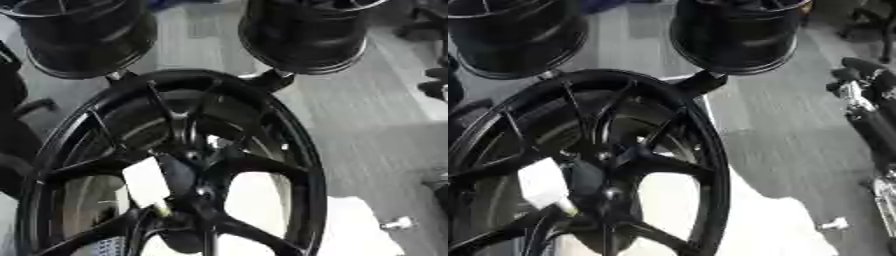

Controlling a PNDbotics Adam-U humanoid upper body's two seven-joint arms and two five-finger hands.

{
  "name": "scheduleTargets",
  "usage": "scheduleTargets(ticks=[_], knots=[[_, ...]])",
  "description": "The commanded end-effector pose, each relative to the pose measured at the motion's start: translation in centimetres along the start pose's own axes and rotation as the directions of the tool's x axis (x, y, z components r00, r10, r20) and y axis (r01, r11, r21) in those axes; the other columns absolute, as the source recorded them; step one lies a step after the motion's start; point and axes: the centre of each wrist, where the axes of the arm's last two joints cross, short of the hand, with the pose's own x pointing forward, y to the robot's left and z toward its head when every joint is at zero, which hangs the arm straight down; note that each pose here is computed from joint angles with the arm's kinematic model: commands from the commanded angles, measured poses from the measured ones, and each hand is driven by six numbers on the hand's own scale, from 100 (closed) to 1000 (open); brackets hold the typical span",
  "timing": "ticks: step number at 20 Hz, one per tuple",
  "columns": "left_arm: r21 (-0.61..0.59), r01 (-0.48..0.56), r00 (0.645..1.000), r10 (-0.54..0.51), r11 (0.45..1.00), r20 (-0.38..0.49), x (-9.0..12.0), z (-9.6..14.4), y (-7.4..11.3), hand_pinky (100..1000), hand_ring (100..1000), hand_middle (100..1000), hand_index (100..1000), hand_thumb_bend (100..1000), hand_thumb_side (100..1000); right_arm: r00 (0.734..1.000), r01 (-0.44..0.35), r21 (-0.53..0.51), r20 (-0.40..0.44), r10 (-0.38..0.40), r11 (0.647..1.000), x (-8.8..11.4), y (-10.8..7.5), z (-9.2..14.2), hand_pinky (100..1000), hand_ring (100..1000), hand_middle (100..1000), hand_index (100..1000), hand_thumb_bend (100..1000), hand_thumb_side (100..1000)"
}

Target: Pull the pin out of the wheel hub.

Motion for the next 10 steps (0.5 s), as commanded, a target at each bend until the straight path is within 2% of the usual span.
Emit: scheduleTargets(ticks=[1,5,10], knots=[[-0.008,0.103,0.992,-0.103,0.995,0.07,1.9,-0.5,2.7,822,739,639,776,100,300,0.999,-0.011,0.003,0.03,0.011,1.0,0.8,-0.2,-0.3,801,704,700,809,100,554],[-0.033,0.175,0.971,-0.167,0.984,0.173,4.6,-1.6,3.6,827,745,649,777,100,286,1.0,-0.01,0.008,0.029,0.01,1.0,0.8,-0.2,-0.2,802,705,700,810,100,554],[-0.049,0.21,0.95,-0.192,0.976,0.247,6.6,-2.7,4.2,830,747,653,779,100,284,1.0,-0.01,0.01,0.029,0.01,1.0,0.7,-0.1,-0.2,802,705,701,810,100,553]])
